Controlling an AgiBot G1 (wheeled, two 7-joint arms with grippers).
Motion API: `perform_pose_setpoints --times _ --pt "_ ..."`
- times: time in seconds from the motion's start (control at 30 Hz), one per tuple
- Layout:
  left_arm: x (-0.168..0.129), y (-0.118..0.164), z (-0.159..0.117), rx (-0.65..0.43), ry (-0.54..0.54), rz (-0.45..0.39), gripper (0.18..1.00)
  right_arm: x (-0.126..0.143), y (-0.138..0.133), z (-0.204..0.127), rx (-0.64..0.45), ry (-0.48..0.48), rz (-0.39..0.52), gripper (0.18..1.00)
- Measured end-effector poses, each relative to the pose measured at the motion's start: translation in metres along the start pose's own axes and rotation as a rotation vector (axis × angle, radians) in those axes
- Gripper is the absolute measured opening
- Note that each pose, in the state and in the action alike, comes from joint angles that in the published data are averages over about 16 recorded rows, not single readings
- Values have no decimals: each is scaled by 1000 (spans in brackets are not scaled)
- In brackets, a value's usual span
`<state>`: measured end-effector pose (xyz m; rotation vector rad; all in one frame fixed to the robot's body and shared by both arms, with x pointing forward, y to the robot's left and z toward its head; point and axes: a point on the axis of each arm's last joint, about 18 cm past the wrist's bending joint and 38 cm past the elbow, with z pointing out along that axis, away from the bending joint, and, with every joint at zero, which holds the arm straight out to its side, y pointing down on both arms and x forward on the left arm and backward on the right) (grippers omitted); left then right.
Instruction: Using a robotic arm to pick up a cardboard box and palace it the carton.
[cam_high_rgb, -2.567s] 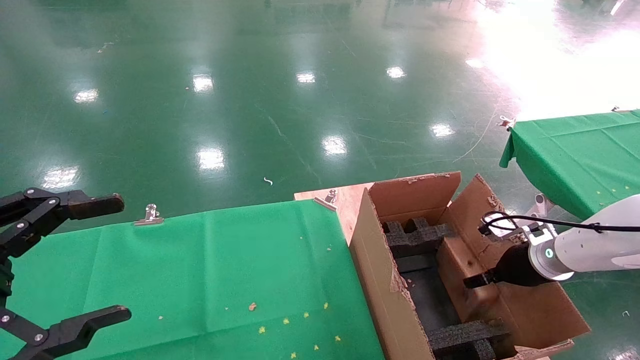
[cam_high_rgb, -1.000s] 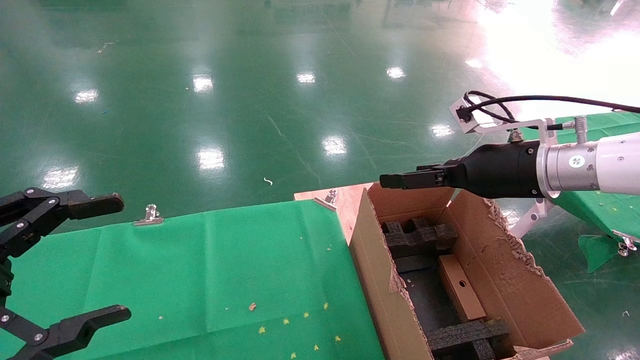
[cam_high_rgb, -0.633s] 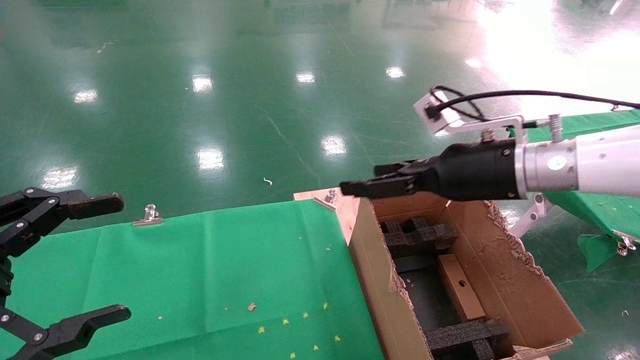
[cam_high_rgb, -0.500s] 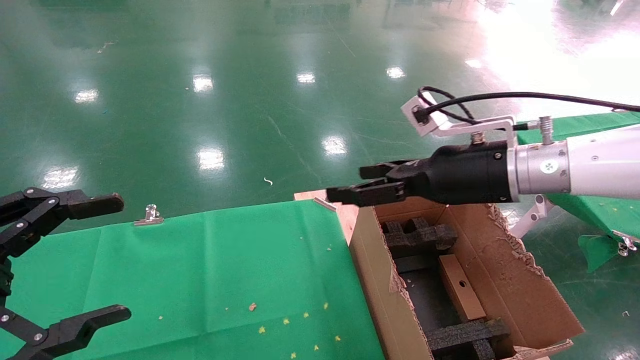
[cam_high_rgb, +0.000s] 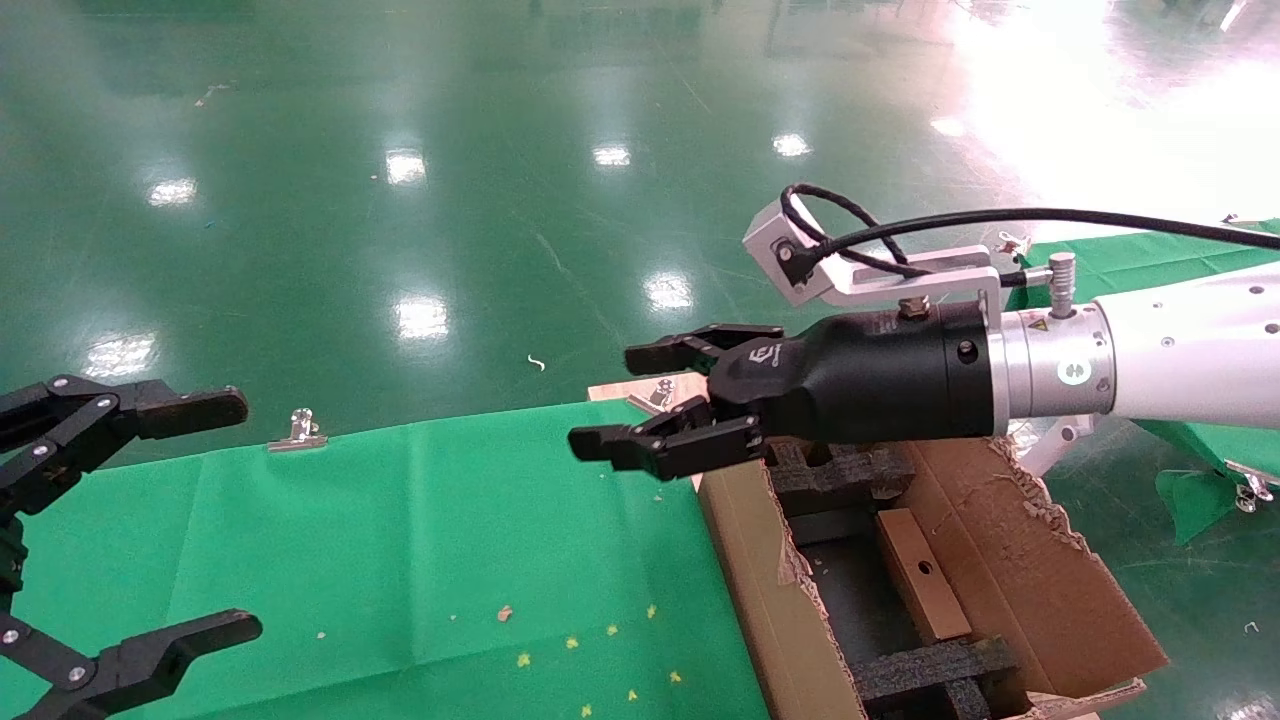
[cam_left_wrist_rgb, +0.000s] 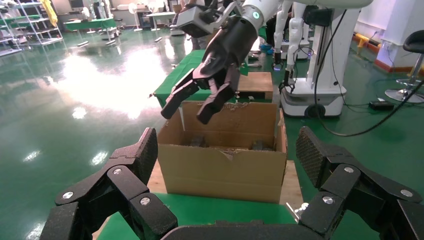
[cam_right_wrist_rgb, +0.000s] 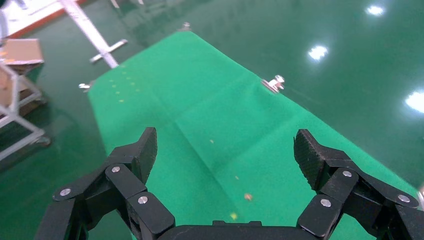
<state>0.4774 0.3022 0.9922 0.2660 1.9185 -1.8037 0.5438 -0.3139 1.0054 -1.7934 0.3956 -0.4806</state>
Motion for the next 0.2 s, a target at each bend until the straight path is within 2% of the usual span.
perform_pose_setpoints --times 0.2 --pt "0 0 0 0 0 0 1001 -8 -1 2 25 -41 -39 1001"
